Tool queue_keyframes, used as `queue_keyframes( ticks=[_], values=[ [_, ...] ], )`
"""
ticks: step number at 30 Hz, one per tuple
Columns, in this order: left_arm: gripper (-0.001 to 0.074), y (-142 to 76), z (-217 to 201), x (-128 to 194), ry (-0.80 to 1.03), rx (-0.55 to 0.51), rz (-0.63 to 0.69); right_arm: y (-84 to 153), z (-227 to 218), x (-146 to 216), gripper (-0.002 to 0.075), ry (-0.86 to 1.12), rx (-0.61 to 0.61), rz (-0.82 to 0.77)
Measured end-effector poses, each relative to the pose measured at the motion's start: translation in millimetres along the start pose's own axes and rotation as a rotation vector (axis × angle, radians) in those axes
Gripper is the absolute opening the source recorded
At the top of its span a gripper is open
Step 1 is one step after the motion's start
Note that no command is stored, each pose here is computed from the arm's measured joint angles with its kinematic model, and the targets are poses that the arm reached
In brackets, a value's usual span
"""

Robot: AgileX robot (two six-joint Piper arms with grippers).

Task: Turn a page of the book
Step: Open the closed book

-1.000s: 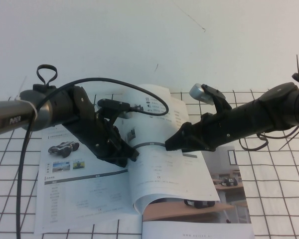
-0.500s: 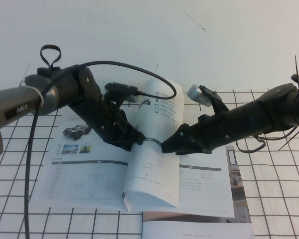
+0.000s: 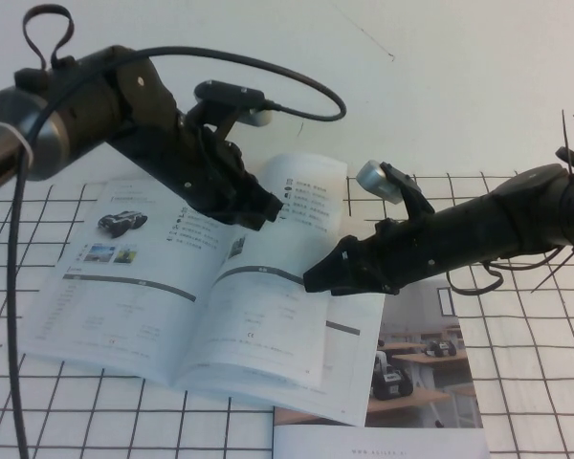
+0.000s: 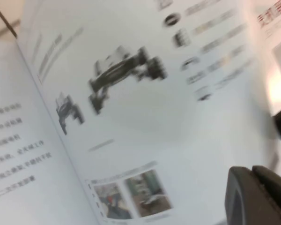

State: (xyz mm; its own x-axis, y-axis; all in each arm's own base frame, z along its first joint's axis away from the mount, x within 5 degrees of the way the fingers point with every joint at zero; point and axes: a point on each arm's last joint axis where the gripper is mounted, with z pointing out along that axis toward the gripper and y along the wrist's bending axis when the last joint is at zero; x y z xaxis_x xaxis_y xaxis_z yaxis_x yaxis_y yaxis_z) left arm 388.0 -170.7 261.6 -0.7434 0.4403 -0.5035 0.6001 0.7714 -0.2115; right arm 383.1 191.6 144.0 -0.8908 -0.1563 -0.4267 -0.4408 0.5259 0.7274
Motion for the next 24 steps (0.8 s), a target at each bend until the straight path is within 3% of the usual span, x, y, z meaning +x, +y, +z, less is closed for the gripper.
queue_keyframes(
  ticks=[11,16,24],
  values=[
    [-0.0003,-36,-97,3,-0.065,-0.038,0.155,3,2,-3,0.0461,-0.039,-0.028,0.007],
    [-0.0003,-62,-116,18,-0.028,-0.035,0.248,4,2,-6,0.0461,-0.069,-0.044,0.011],
    [-0.0002,-87,-121,38,0.030,-0.144,0.299,16,0,-12,0.0461,-0.139,-0.176,0.022]
  ],
)
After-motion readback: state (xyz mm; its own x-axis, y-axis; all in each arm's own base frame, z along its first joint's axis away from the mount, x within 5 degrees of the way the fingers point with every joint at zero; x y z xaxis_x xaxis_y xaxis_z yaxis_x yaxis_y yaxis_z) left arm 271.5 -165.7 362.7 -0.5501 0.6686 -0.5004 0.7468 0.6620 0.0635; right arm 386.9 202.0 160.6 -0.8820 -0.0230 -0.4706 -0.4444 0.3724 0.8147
